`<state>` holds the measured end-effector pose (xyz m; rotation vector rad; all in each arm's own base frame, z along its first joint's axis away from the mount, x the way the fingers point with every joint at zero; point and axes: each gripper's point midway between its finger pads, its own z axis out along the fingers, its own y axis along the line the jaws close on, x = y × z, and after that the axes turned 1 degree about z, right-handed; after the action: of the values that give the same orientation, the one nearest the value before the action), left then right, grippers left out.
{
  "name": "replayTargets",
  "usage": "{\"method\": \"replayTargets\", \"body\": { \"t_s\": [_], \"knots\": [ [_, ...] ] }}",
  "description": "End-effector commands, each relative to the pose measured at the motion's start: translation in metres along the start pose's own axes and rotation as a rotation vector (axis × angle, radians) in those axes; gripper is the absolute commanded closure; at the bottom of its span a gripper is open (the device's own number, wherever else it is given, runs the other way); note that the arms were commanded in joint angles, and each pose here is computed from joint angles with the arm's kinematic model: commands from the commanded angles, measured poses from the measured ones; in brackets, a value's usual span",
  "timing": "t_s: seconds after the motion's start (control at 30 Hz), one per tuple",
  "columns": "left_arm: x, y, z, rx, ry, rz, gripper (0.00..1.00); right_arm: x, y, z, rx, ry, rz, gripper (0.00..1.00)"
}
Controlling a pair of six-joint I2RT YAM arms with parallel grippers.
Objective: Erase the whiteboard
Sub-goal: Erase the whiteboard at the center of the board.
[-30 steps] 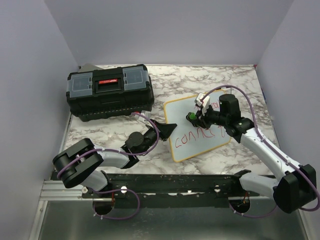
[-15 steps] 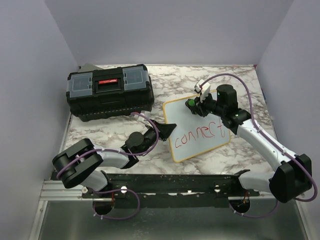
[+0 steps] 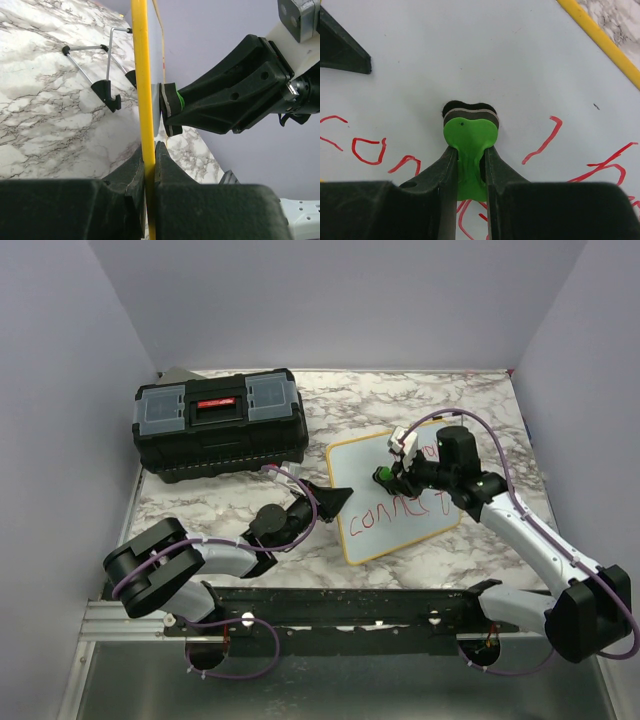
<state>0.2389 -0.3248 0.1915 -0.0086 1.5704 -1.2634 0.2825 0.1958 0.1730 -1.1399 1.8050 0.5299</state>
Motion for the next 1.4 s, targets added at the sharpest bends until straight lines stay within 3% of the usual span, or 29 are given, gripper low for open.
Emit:
{"method": "replayTargets", "body": {
  "t_s": [0.0, 0.3, 0.5, 0.7, 0.9, 1.0, 1.37],
  "knots": [
    [0.012, -0.020, -0.007, 0.112, 0.062, 0.089, 1.00, 0.014, 0.003, 0.003, 0.000, 0.037, 0.042, 0.99],
    [0.014, -0.019, -0.008, 0.109, 0.066, 0.088, 1.00, -0.031, -0.049, 0.002, 0.227, -0.064, 0.076, 0.99],
    [0.012, -0.019, -0.010, 0.109, 0.063, 0.092, 1.00, -0.032, -0.065, 0.001, 0.301, -0.046, 0.098, 0.99],
    [0.013, -0.018, -0.011, 0.110, 0.062, 0.090, 1.00, -0.006, -0.049, 0.002, 0.249, 0.027, 0.103, 0.99],
    [0.014, -0.018, -0.010, 0.112, 0.061, 0.088, 1.00, 0.009, 0.009, 0.002, -0.053, 0.063, 0.064, 0.99],
    [0.014, -0.019, -0.009, 0.113, 0.061, 0.086, 1.00, 0.010, 0.022, 0.001, -0.117, 0.051, 0.055, 0.99],
    [0.015, -0.019, -0.009, 0.113, 0.064, 0.082, 1.00, -0.024, -0.029, 0.004, 0.119, -0.024, 0.039, 0.99]
  ]
}}
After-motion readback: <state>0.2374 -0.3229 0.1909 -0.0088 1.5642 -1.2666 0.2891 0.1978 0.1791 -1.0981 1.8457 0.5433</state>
